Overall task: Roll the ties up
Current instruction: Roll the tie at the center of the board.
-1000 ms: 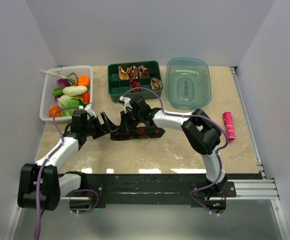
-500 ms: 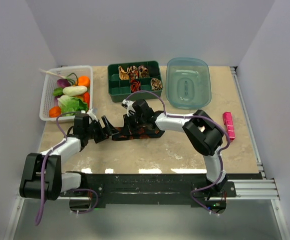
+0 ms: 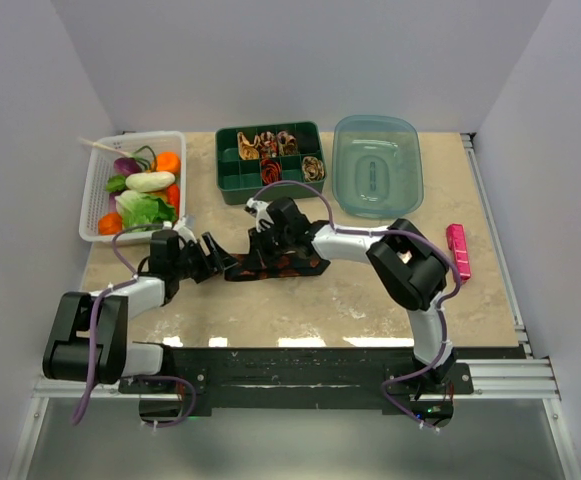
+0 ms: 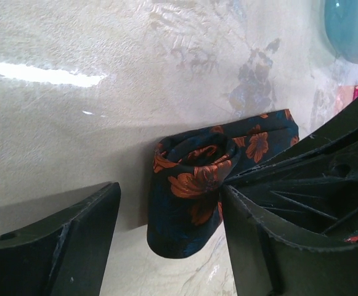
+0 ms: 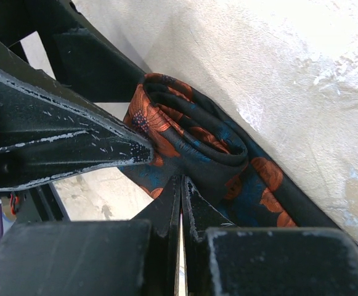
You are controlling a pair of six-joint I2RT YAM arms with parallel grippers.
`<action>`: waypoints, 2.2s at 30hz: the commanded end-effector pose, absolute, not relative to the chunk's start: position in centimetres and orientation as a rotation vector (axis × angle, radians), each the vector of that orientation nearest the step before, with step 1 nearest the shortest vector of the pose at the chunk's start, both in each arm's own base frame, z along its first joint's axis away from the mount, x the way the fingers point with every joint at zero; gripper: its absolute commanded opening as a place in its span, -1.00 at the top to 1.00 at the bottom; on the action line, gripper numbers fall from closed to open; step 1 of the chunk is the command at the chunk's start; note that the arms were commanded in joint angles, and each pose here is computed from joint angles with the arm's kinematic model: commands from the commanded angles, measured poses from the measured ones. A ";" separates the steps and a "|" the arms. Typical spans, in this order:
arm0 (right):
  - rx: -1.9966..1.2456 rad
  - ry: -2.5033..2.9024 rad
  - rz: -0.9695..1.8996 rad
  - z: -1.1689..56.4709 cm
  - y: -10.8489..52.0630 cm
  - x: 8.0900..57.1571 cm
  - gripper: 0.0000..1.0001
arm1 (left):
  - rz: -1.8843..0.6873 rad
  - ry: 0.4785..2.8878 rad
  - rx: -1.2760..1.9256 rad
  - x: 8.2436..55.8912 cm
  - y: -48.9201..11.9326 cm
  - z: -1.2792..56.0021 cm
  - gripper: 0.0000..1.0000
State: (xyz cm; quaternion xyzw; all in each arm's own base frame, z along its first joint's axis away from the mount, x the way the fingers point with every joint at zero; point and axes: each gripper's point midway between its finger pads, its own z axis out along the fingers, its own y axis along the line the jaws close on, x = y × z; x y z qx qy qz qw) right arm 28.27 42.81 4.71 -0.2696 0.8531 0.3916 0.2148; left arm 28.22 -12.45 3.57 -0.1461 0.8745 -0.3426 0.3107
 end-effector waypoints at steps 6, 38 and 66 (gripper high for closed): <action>-0.735 2.417 1.089 4.0 41.7 28.5 1.00 | -1.011 2.230 -0.340 28.2 -13.4 3.0 -0.33; -0.639 2.305 1.117 9.1 40.4 32.0 1.00 | -0.944 2.245 -0.249 29.2 -13.0 3.8 0.67; -0.754 2.307 1.097 8.3 45.0 30.3 1.00 | -0.465 2.454 -0.162 30.2 -11.8 6.1 0.78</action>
